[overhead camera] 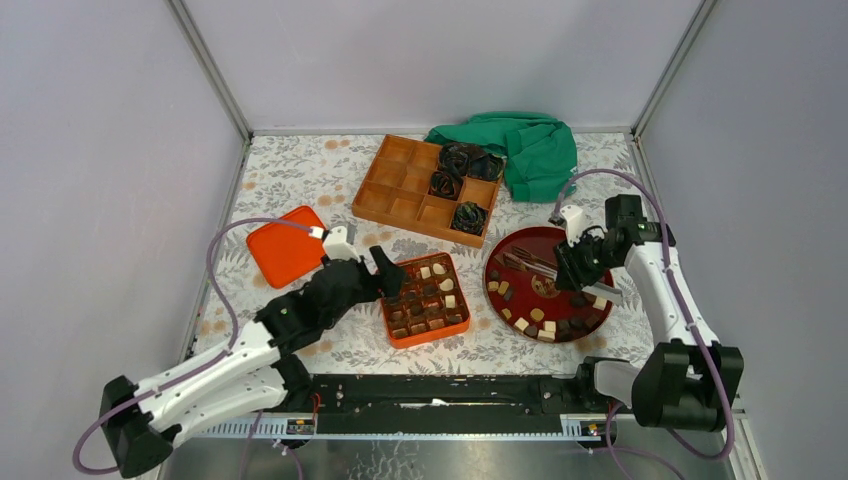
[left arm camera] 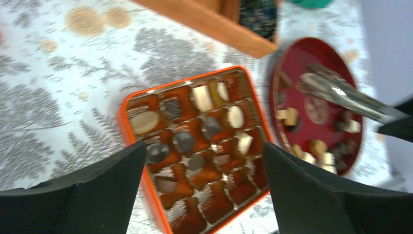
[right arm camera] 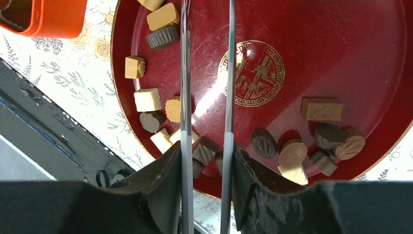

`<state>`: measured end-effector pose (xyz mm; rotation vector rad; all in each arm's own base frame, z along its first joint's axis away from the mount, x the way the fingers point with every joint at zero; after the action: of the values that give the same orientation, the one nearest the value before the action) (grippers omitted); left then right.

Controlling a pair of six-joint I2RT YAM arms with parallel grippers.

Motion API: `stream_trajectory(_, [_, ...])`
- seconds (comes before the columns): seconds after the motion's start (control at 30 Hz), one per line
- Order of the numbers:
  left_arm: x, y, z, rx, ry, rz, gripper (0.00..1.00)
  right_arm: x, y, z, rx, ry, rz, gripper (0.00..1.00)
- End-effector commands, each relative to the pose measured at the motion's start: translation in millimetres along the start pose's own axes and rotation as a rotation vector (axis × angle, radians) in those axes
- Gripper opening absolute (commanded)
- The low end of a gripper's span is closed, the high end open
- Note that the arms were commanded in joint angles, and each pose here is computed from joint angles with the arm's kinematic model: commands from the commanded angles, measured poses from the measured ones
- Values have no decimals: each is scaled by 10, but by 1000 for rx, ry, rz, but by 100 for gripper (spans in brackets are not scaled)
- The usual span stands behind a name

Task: Pack the chocolate
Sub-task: Pick up the fake chocolate from the plate.

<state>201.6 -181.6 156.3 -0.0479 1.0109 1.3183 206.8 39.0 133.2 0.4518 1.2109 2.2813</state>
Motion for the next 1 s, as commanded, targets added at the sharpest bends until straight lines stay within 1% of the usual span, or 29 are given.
stream_trajectory(0.0, [-377, 198, 32, 13, -49, -299, 98, -124, -15, 84, -14, -28, -26, 44])
stream_trajectory(0.13, [-440, 288, 47, -3, -29, -386, 99, -129, -59, 77, -6, -34, -6, 45])
stream_trajectory(0.37, [-450, 263, 8, 19, -41, -383, 99, -126, -157, 103, 5, -27, 25, 46])
stream_trajectory(0.5, [-460, 245, -15, 29, -43, -385, 99, -163, -201, 118, 26, -17, 16, 46])
stream_trajectory(0.67, [-470, 243, -26, 33, -40, -392, 99, -226, -258, 136, 60, -8, -3, 43])
stream_trajectory(0.73, [-477, 248, -29, 35, -42, -398, 99, -204, -296, 163, 69, 12, 8, 39])
stream_trajectory(0.8, [-487, 259, -33, 36, -46, -410, 98, -188, -306, 191, 67, 19, 19, 34])
stream_trajectory(0.97, [-548, 298, -56, 41, -35, -472, 97, -133, -237, 252, 32, 34, 23, 15])
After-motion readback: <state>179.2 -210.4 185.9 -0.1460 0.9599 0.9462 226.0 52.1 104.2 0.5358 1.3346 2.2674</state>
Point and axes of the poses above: each gripper's point midway between its finger pads, its own y axis back along the fingers, its own x axis along the line the jaws close on, z = x × y, the point moved 2 cm from there along y, back along the fingers, and after that the axes turned 15 degrees about y, right-handed, at the moved point
